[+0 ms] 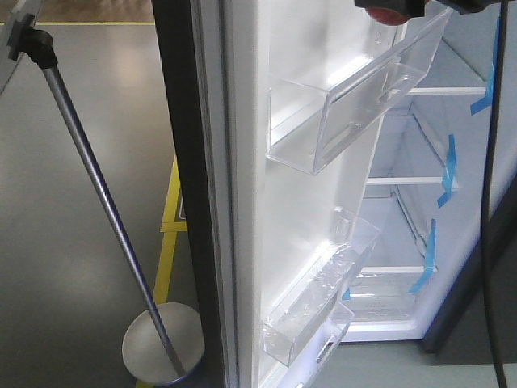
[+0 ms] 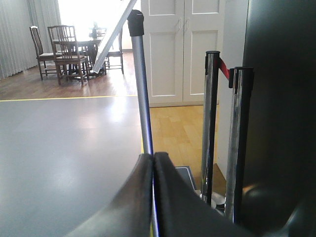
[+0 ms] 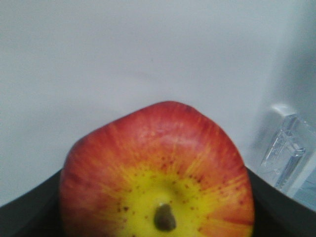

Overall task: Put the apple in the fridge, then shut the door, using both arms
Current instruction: 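Raise the right gripper with the apple over the upper door bin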

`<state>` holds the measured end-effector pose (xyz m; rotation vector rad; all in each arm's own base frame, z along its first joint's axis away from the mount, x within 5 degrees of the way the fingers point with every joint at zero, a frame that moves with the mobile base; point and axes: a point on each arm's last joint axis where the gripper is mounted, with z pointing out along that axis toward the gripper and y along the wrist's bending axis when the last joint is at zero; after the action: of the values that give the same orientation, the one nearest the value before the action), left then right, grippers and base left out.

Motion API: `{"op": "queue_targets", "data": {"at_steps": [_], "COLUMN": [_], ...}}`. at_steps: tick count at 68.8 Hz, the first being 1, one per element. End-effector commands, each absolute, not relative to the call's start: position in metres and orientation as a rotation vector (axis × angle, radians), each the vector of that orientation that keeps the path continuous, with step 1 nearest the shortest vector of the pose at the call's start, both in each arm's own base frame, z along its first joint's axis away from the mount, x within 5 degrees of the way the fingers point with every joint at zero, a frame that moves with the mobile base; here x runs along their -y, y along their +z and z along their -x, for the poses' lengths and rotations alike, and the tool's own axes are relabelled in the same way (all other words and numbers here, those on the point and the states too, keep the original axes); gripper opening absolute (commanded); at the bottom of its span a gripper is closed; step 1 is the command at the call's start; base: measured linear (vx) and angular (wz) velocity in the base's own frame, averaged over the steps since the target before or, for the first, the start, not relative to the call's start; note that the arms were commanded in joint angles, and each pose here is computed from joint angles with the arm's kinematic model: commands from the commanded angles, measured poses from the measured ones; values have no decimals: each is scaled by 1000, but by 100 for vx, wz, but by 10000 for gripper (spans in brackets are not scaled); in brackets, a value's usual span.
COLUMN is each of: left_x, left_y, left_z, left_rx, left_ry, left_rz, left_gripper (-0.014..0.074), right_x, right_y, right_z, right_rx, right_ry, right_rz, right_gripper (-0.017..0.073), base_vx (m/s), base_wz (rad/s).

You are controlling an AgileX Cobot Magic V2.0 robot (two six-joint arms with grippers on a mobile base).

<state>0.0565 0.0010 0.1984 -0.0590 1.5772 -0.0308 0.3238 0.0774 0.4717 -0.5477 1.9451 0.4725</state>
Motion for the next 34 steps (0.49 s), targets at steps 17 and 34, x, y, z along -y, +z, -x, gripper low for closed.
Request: {"op": "queue_targets", "data": {"at_steps": [17, 34], "left_x": [-1, -1], "left_y": [211, 211], "left_z": [-54, -54], "left_rx": [-1479, -1479], "left_ry": [-48, -48], "left_rz": [57, 57], "left_gripper": [-6, -6], "right_x": [-75, -76], "right_y": [478, 474], "right_z": [-337, -341], "right_rx": [-1873, -1886], "right_ry": [459, 458], "right_rz": [502, 504], "right_gripper": [276, 458], "base_vx": [0, 0], "base_wz": [0, 0]}}
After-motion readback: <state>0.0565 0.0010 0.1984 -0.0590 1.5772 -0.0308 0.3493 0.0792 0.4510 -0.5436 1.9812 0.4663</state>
